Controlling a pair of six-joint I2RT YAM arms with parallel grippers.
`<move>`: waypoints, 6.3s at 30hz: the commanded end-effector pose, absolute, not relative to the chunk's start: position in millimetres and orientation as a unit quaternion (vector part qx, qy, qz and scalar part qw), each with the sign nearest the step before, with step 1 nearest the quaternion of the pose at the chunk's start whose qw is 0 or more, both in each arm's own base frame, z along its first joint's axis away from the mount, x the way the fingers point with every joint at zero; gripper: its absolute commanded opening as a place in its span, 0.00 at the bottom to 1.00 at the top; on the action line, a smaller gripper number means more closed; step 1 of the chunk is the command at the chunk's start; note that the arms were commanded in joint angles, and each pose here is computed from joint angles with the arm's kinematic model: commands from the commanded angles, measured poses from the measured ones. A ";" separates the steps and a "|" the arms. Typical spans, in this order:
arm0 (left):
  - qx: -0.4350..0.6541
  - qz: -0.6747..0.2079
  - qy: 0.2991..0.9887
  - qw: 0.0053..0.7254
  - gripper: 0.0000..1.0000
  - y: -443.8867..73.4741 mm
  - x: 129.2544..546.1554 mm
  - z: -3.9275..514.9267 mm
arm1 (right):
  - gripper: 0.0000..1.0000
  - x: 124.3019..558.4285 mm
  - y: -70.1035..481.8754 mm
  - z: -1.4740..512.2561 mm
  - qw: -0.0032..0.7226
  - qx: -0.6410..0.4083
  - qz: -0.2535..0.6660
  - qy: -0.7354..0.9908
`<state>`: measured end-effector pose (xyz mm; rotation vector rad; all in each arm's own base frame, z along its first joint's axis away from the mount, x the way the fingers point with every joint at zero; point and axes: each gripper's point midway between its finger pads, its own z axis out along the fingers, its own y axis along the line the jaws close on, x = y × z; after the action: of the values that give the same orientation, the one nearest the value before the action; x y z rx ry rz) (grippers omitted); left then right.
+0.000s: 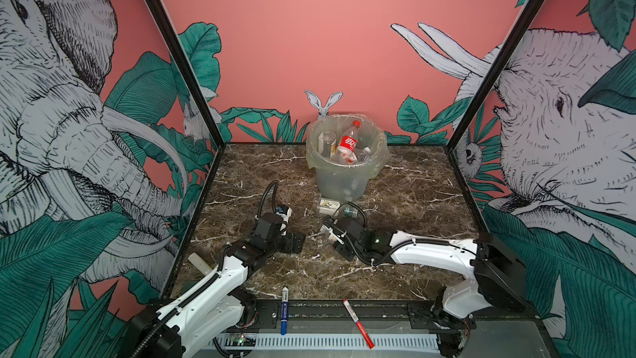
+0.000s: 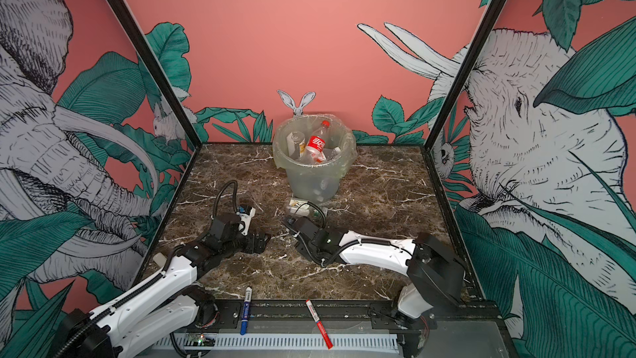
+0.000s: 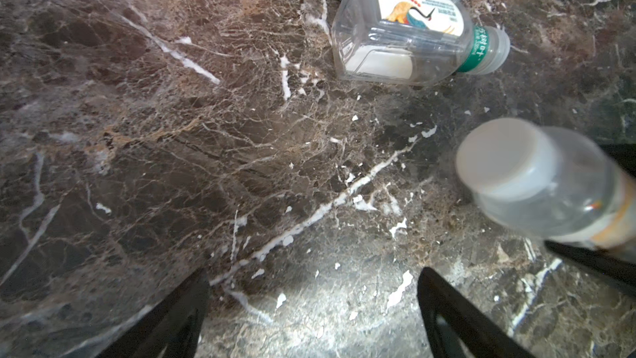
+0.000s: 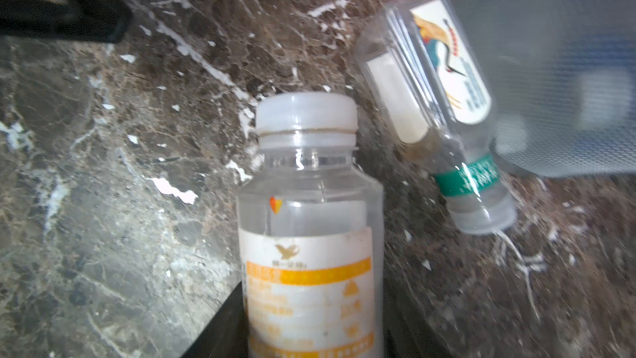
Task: Throw the plastic bottles in the bin
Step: 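Lift the orange-labelled bottle with the right gripper and carry it over the bin, then open the right gripper to drop the orange-labelled bottle into the bin, then withdraw the right arm from the bin while the left gripper approaches the green-capped bottle, then lower the left gripper and close it on the green-capped crane-labelled bottle, then lift the green-capped bottle with the left gripper and raise it over the bin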
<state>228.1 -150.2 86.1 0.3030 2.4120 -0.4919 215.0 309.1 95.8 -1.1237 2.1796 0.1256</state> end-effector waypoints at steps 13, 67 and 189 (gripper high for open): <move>0.170 -0.216 0.891 0.363 0.94 -180.8 247.8 112.0 | 0.43 213.4 219.4 183.3 0.521 -0.216 0.076 0.822; 0.109 -0.235 0.901 0.348 0.98 -203.2 261.9 120.7 | 0.99 330.0 131.4 216.8 0.557 -0.034 0.045 0.829; 0.362 -0.127 0.852 0.358 0.50 -315.7 276.4 95.1 | 0.99 337.9 106.7 151.4 0.476 0.021 0.084 0.875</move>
<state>279.7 -321.5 71.2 0.9988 2.2358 -0.2764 334.8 105.9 145.3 0.0326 2.1583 0.1847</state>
